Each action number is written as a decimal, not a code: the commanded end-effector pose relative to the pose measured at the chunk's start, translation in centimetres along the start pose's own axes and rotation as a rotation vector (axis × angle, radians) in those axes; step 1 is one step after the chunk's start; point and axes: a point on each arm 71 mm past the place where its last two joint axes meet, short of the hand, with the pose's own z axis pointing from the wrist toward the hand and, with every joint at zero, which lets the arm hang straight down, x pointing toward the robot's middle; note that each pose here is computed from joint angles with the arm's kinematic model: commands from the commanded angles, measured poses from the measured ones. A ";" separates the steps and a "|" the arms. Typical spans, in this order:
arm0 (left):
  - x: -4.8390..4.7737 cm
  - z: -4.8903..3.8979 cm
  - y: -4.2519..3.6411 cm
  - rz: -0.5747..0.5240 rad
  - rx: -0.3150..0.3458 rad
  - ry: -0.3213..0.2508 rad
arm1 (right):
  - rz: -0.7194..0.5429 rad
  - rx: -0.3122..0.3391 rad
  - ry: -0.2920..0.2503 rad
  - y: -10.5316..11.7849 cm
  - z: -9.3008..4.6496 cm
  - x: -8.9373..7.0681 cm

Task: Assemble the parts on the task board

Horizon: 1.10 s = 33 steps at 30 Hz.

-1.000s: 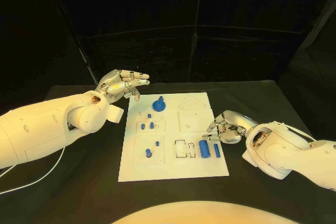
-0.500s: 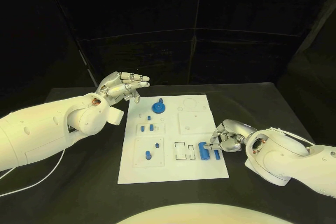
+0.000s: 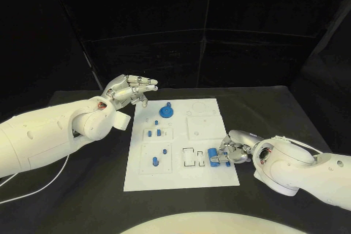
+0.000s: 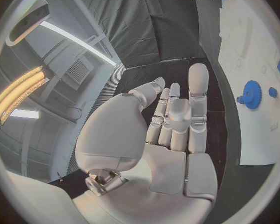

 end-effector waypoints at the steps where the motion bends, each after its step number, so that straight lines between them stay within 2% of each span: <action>1: 0.10 -0.01 -0.10 -0.010 0.004 0.014 | -0.013 -0.012 -0.011 0.3 0.2 0.1; 26: 0.18 -0.12 -0.15 -0.011 0.007 0.015 | -0.029 -0.017 0.027 1.0 1.0 1.6; 33: 0.09 -0.13 -0.16 -0.012 0.010 0.018 | 0.072 -0.023 -0.006 1.6 0.5 1.5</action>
